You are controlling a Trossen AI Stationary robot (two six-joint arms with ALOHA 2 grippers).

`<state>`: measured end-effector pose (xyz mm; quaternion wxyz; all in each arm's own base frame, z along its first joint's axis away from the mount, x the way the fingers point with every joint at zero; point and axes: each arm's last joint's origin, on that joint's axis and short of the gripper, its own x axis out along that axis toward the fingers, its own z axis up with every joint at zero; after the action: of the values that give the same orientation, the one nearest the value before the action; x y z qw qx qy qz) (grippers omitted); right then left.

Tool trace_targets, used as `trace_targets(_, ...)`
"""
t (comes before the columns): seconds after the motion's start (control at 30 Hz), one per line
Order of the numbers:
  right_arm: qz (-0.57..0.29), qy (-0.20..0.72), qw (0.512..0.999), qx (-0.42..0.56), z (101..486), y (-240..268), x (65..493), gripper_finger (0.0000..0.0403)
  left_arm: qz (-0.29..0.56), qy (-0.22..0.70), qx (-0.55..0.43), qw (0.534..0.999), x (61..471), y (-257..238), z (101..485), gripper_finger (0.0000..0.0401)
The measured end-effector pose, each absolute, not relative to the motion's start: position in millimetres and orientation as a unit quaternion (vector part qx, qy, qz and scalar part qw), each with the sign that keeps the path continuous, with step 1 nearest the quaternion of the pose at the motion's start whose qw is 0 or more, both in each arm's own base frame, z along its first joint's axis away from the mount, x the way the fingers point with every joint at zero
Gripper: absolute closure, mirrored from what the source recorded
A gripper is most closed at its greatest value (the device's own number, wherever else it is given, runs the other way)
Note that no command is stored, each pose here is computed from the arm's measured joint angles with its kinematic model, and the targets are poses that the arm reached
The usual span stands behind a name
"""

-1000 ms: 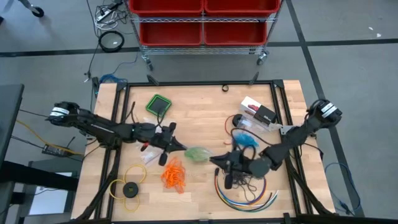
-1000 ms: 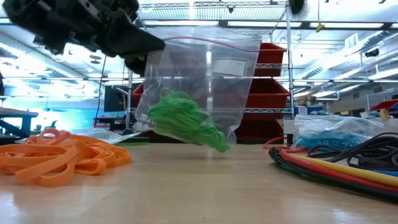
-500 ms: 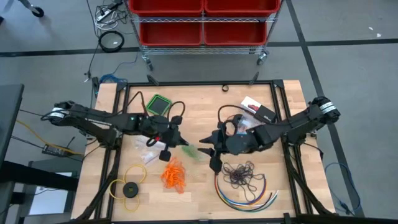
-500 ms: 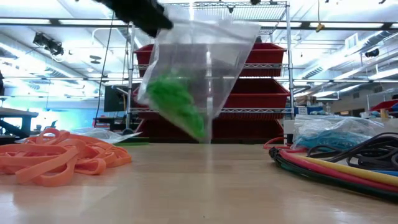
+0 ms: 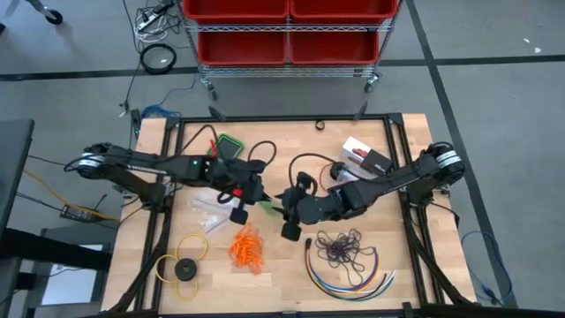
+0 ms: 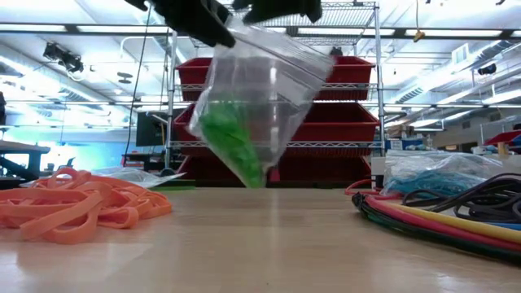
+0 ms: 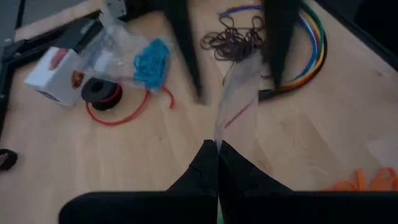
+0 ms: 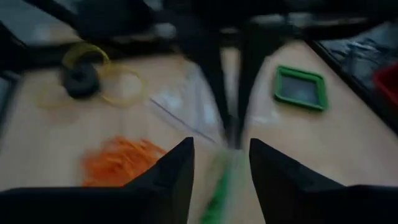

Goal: Sort rubber bands
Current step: Close the transparent zip bag

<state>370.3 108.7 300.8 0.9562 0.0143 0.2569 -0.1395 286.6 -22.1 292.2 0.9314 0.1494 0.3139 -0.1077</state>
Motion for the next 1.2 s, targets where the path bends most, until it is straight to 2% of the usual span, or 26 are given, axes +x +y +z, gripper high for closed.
trace_targets(0.27, -0.179, 0.291, 0.940, -0.023, 302, 109, 373, 0.0262, -0.110, 0.321, 0.151, 0.928, 292, -23, 285, 0.0401)
trace_targets(0.83, -0.139, 0.321, 0.936, 0.026, 291, 105, 379, 0.0270, -0.124, 0.290, 0.164, 0.935, 295, -32, 290, 0.0401)
trace_targets(1.0, -0.141, 0.342, 0.929, 0.018, 273, 105, 388, 0.0282, -0.125, 0.290, 0.164, 0.935, 295, -33, 290, 0.0401)
trace_targets(1.2, -0.142, 0.333, 0.932, 0.015, 271, 104, 392, 0.0317, -0.126, 0.307, 0.165, 0.929, 293, -33, 287, 0.0401)
